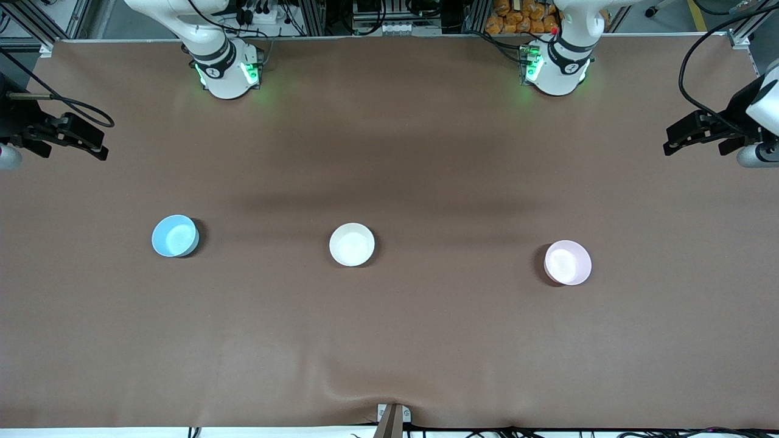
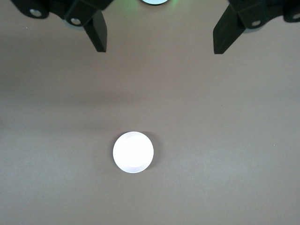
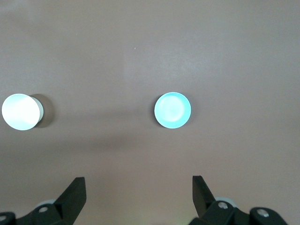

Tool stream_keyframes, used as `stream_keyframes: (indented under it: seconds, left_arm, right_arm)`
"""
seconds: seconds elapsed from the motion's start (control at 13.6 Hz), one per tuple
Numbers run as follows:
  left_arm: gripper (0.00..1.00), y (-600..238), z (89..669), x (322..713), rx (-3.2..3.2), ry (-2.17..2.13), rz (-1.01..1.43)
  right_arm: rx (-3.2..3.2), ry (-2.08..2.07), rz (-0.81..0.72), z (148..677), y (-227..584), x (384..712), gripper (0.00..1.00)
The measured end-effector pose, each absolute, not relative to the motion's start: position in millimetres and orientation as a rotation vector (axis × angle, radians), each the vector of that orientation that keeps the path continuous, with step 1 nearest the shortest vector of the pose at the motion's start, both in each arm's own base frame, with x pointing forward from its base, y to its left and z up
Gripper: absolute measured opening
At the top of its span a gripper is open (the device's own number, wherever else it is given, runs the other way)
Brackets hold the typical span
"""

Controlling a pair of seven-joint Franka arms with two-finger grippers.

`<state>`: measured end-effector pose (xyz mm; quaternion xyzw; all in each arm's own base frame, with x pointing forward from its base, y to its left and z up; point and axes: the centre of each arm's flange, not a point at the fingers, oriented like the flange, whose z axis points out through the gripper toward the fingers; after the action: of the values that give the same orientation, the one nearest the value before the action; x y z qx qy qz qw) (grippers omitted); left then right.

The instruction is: Stack pink and blue bowls on white bowl

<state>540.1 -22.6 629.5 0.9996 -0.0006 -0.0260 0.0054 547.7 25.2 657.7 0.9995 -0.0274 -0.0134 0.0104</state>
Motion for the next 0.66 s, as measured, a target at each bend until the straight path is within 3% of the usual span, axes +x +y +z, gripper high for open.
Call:
stream_keyframes:
  seconds: [0.66]
  left_arm:
    - [1.00, -7.6, 620.1, 544.8, 3.119, 0.036, -0.109]
  right_arm:
    - [3.119, -0.087, -0.042, 657.7, 24.7, 547.7, 1.00]
